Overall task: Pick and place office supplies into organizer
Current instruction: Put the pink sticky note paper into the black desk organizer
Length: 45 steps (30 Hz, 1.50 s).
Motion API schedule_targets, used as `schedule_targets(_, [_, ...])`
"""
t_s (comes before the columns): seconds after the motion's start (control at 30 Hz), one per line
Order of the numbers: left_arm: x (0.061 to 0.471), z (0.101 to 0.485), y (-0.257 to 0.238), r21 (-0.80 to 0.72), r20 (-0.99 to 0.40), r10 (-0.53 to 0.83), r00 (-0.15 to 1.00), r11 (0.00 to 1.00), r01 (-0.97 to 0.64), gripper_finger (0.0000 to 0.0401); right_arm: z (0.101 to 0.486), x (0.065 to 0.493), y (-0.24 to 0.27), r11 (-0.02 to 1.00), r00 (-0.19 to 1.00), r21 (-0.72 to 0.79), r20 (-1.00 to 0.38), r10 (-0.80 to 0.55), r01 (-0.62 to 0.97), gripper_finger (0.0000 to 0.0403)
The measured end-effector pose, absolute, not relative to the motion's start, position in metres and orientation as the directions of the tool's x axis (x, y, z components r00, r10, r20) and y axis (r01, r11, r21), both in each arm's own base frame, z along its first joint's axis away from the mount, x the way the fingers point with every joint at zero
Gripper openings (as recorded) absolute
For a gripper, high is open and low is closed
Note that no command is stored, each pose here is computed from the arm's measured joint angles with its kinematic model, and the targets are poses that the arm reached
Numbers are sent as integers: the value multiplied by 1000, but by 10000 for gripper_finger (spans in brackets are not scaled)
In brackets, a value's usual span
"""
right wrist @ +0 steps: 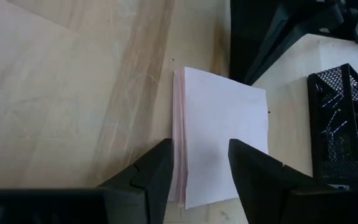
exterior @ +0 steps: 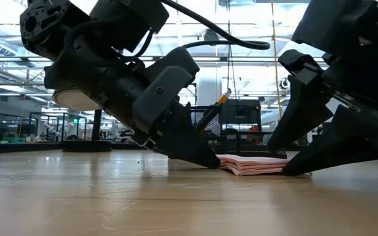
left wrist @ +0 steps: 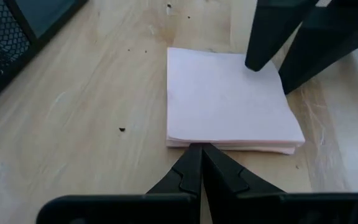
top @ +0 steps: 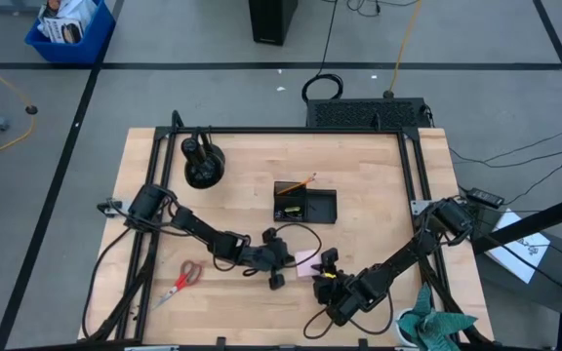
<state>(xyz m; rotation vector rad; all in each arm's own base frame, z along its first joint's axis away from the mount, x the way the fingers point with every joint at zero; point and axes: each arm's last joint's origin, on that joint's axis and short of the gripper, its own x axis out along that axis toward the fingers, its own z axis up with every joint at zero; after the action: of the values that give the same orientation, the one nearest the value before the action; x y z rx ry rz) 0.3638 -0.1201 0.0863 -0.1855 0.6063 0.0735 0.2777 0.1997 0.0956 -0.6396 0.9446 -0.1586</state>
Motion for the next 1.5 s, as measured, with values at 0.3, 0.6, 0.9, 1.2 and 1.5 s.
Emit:
schedule_targets(0.3, [360,87,-118,-52,-610,77,789,989,-136,17,95,276,202,819,591,-559,-707,-388,-131,155])
schedule_targets(0.6, [359,96,-94,35,-625,225,748,965,-262,17,95,275,204,822,596,-555,-707,-382,-132,155])
schedule_targets(0.9, [369,95,-75,-76,-622,129,772,972,-224,16,95,275,204,818,601,-561,-699,-388,-124,155])
schedule_targets(1.2, [374,90,-87,-122,-599,50,799,981,-153,16,96,279,200,813,600,-570,-693,-400,-116,155])
schedule_targets(1.5, [389,81,-100,-127,-606,-1,796,987,-95,16,96,282,196,804,606,-586,-676,-419,-99,155])
